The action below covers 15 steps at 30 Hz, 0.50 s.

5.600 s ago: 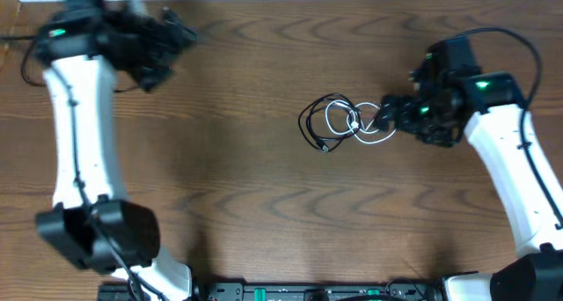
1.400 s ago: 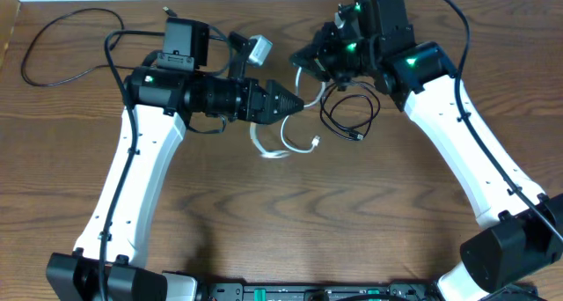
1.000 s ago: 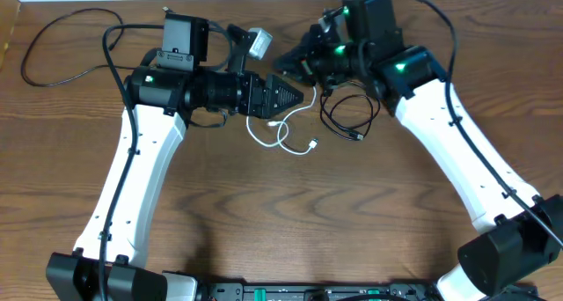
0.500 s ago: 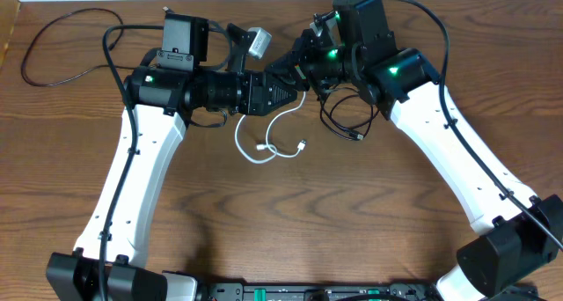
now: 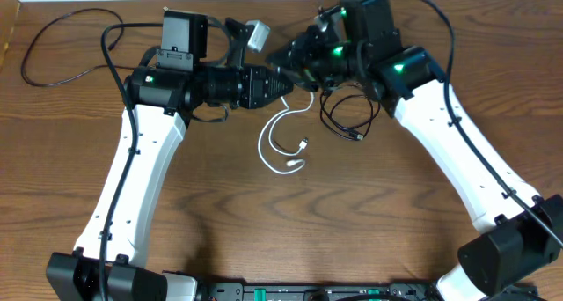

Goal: Untangle cables

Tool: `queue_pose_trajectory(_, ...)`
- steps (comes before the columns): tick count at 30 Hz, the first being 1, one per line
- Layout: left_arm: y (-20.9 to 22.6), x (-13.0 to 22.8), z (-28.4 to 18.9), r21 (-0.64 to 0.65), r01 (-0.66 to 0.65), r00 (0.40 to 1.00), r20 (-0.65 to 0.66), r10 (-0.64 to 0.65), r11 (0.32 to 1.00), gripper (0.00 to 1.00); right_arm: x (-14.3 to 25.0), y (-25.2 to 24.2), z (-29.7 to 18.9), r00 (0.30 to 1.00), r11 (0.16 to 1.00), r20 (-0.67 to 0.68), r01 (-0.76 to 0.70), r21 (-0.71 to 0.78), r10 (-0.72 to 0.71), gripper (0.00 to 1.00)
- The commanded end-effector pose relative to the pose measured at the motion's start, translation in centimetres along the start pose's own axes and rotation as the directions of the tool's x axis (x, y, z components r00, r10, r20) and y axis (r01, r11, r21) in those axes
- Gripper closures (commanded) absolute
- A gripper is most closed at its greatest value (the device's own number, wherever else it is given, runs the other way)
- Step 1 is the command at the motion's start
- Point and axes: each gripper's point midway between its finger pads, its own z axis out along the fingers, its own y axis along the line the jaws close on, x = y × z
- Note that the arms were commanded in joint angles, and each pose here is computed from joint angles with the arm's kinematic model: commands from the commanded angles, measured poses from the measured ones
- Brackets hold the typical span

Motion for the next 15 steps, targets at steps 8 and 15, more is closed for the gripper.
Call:
queue_pose_trajectory(8, 4.5, -2.9, -5.3, -0.192, 0.265, 0.95, 0.221, -0.222, 0.945, 0.93, -3.7, -0.8, -5.8, 0.978, 0.973, -0.032, 0.204, -0.106, -0.208, 0.01)
queue_pose_trajectory(15, 10.0, -4.0, -10.7, -0.251, 0.539, 0.804, 0.437, -0.403, 0.804, 0.93, -4.3, -5.3, -7.9, 0.982, 0.983, -0.05, 0.183, 0.017, -0.182, 0.01)
